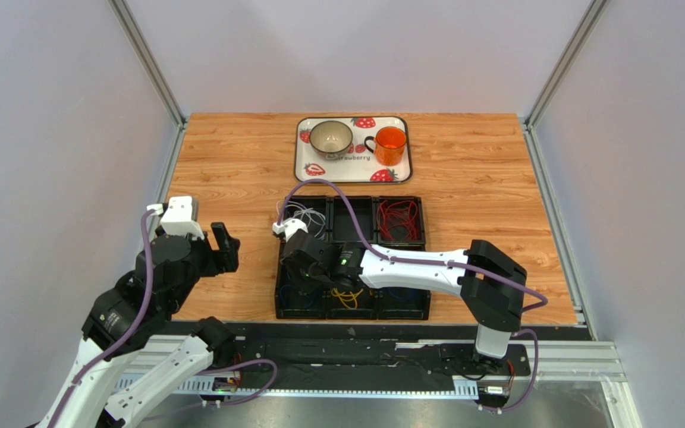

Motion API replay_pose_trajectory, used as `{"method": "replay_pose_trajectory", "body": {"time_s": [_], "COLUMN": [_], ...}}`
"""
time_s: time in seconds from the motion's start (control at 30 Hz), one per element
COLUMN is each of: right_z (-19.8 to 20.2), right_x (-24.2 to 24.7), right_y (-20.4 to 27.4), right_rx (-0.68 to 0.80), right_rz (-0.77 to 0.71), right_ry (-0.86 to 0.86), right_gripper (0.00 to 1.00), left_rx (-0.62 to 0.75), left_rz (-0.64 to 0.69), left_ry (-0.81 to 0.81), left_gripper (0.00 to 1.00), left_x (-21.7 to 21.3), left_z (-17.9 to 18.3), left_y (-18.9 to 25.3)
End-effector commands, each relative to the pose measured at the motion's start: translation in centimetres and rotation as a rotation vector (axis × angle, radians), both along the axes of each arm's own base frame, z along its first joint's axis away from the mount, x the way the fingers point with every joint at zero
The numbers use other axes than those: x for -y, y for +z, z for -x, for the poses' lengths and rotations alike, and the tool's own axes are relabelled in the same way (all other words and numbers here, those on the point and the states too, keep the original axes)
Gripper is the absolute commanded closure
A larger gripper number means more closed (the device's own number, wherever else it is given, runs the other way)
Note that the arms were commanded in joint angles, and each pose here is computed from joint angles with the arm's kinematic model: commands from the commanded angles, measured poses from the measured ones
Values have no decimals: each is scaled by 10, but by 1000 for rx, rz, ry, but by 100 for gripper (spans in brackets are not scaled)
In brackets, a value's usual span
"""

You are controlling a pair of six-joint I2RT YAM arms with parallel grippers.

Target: Untangle the cables

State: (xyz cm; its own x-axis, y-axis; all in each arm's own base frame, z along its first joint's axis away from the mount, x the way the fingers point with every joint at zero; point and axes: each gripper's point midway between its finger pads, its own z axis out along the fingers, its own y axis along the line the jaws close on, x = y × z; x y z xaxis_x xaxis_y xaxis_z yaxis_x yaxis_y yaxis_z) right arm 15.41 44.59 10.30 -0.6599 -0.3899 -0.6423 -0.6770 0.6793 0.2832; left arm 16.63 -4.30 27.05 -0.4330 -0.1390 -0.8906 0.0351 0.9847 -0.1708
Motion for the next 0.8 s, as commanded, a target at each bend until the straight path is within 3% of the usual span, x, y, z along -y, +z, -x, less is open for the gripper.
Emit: {"method": "replay_pose_trajectory", "body": {"time_s": [0.0,0.03,0.07,0.23,0.53,0.67,0.77], "right_z": [-12,-13,-15,-37,-79,-77,-78], "right_x": [-7,-6,-5,19,116,148,158], "right_y": [36,48,56,126,187,162,159], "right_rx": [40,58,77,221,456,504,498], "right_rz": [-38,-51,-54,-66,-73,-71,-183], "right_ry": [-11,-8,-2,-86,-381,-421,-523], "right_gripper": [70,58,53,38,36,32,25], "left_rx": [-2,-1,-5,-9,-18,-28,-21], "left_rz": [8,9,6,3,-9,-19,-18], "left_ry": [0,0,1,0,-1,-7,-18], "left_gripper": [17,17,17,17,17,17,17], "left_x": [3,3,3,3,5,7,9], "left_z": [-2,-3,-3,-3,-6,-8,-10], "left_y": [0,1,0,-1,-3,-4,-2]}}
